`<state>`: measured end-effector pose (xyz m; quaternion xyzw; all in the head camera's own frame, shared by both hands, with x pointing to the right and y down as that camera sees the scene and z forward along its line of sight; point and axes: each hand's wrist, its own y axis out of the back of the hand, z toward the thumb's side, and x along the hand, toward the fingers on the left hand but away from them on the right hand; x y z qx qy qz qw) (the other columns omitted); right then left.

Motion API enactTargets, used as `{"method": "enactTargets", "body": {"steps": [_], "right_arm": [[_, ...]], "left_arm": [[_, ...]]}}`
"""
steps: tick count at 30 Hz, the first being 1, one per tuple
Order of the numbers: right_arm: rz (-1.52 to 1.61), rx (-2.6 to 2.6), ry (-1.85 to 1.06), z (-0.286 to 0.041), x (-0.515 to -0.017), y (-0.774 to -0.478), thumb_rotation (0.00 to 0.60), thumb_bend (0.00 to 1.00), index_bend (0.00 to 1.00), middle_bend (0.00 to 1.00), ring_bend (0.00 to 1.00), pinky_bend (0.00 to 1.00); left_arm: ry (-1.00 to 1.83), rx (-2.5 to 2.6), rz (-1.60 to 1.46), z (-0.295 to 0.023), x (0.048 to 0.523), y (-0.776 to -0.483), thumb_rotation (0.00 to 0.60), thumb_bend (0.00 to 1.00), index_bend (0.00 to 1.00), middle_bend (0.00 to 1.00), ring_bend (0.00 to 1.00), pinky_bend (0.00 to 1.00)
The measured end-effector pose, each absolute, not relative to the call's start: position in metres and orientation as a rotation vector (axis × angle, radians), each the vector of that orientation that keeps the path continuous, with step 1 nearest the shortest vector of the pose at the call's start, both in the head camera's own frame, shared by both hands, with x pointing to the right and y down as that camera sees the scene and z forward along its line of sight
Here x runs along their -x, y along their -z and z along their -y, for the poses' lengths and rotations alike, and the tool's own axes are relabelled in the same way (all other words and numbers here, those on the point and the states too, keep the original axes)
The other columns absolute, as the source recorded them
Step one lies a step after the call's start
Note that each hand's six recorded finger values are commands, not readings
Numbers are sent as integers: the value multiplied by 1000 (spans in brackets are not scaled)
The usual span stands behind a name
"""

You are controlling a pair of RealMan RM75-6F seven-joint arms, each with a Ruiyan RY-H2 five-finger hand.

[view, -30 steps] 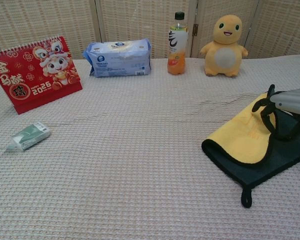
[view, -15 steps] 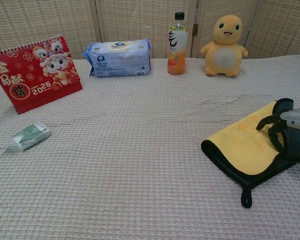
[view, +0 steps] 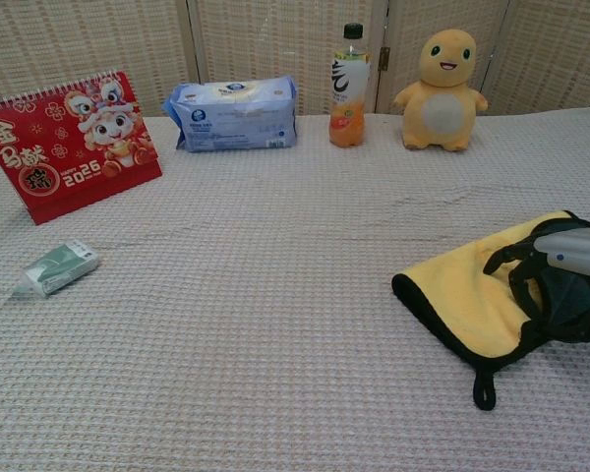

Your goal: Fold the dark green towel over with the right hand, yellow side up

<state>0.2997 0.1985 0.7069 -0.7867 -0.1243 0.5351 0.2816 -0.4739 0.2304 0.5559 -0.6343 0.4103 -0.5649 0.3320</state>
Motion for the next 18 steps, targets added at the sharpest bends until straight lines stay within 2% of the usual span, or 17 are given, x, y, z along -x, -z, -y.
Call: {"method": "enactTargets", "body": {"steps": [7,14,16,18], "right_arm": [[405,2164,-1428,-196,-296,-708,600,448,624,190,114,0],[349,2127,-1465,-202,-308,-716,600,447,620,179,112,0],[328,2119,-1478,-204,-311,-717,600,447,557,148,93,0],[308,2116,-1493,-205,-315,-716,600,447,439,112,72,0]], "left_arm": [[1476,1657,-1072,-231,473,-556,600,444,0,0,0,0],[1488,1650,-1075,-231,475,-556,600,452,0,0,0,0],[1491,1649,-1074,-231,475,-557,600,455,0,0,0,0],[1493,1648,-1074,-231,476,-557,600,456,0,0,0,0]]}}
